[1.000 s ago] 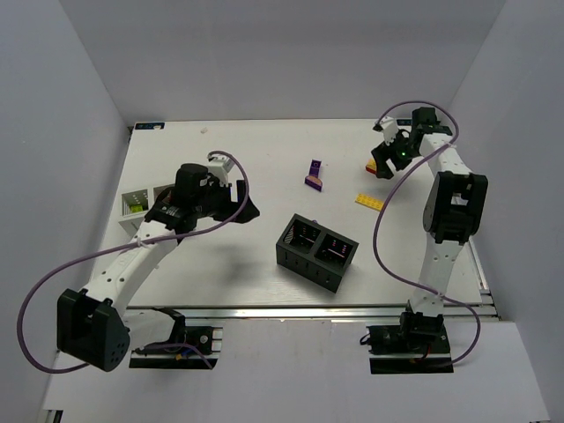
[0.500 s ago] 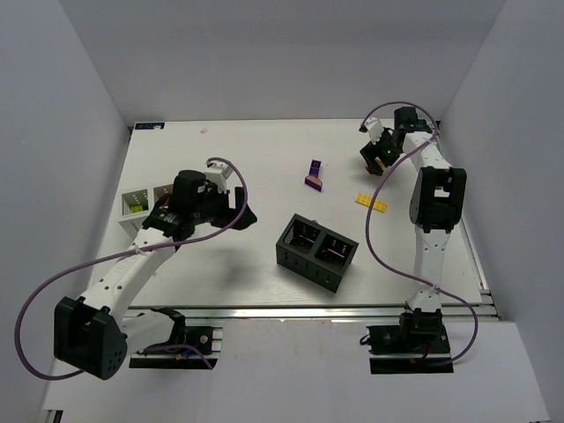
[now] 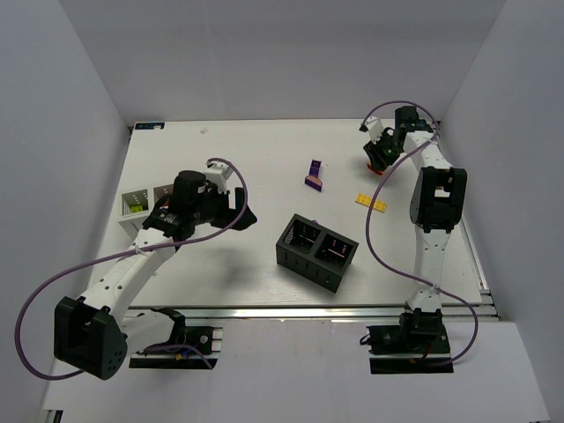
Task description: Sort the legos into containers by color
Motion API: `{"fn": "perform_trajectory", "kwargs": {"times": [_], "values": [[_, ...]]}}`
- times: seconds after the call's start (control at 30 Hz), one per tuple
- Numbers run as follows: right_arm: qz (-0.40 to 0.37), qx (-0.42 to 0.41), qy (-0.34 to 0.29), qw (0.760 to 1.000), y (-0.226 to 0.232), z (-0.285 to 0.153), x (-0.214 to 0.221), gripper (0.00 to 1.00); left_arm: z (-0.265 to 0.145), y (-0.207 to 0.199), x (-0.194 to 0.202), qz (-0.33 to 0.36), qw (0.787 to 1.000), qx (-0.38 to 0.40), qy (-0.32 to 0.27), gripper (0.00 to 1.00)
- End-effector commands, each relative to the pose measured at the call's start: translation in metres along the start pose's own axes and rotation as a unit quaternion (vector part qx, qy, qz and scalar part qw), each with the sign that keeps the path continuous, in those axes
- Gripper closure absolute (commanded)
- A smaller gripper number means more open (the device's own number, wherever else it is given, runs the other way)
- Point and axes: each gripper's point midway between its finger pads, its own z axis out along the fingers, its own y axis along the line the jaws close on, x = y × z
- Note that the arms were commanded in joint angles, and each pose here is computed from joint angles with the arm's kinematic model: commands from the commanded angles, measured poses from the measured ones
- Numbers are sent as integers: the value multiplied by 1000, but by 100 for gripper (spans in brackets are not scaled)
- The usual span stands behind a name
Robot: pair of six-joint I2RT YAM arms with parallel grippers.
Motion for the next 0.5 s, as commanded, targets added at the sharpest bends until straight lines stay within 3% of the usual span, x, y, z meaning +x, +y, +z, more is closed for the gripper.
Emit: {"fn": "perform_trajectory", "kwargs": {"times": [0.0, 0.1, 0.23, 0.47], "values": [[-9, -8, -21, 1000, -2, -8, -12, 49, -6, -2, -6, 9, 1000, 4, -19, 8], [-10, -16, -23, 1000, 2, -9, -12, 59, -6, -4, -6, 7, 1000, 7, -19, 8], [-12, -16, -46, 999, 3, -26, -28, 81, -9, -18, -13, 10, 999, 35, -28, 8], [-10, -22, -182, 983, 20, -139, -120, 95, -24, -52, -52, 24, 991, 103, -79, 7]]}}
